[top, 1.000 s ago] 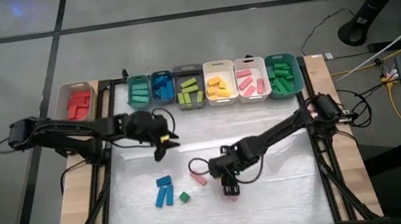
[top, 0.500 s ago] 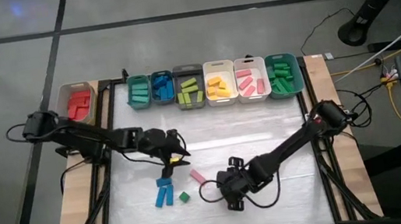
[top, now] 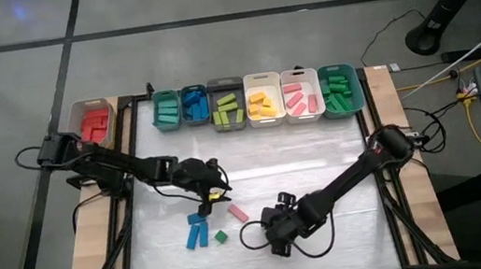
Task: Sort blocks
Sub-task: Put the pink block into the right white bin
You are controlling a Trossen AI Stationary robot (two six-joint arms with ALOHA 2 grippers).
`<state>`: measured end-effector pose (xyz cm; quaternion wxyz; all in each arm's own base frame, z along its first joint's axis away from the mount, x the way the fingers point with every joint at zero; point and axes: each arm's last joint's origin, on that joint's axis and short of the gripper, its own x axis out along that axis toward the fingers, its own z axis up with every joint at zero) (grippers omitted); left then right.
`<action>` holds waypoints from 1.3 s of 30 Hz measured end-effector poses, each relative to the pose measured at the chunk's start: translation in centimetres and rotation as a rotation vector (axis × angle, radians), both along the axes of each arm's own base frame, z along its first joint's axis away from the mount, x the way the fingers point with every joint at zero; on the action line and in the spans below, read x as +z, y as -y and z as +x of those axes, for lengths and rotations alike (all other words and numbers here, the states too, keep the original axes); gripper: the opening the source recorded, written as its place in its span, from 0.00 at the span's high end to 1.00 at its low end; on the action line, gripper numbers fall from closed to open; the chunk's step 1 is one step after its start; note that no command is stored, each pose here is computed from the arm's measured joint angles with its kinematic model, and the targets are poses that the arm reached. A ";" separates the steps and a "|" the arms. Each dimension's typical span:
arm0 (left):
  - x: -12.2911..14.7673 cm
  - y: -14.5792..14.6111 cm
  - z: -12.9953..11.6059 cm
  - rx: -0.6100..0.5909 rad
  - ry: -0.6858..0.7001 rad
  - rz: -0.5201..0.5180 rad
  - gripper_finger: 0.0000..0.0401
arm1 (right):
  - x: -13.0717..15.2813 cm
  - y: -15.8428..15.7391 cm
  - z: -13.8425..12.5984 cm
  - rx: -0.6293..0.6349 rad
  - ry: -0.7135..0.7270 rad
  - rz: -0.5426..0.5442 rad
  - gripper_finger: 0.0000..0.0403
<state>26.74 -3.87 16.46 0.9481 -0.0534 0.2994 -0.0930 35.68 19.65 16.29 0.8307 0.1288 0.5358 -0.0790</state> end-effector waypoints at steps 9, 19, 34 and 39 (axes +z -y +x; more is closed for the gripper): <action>0.4 0.0 0.2 -0.009 0.047 0.008 0.63 | -2.2 -0.1 0.4 -0.006 -0.035 -0.029 0.53; 0.7 2.3 0.0 -0.168 0.114 0.121 0.63 | -1.5 0.6 0.4 0.055 -0.040 -0.100 0.87; 1.2 3.4 0.0 -0.221 0.194 0.144 0.63 | 6.2 6.7 1.5 0.096 -0.302 -0.562 0.82; 1.2 3.4 0.0 -0.221 0.193 0.145 0.63 | 8.0 11.4 1.3 0.047 -0.458 -0.781 0.96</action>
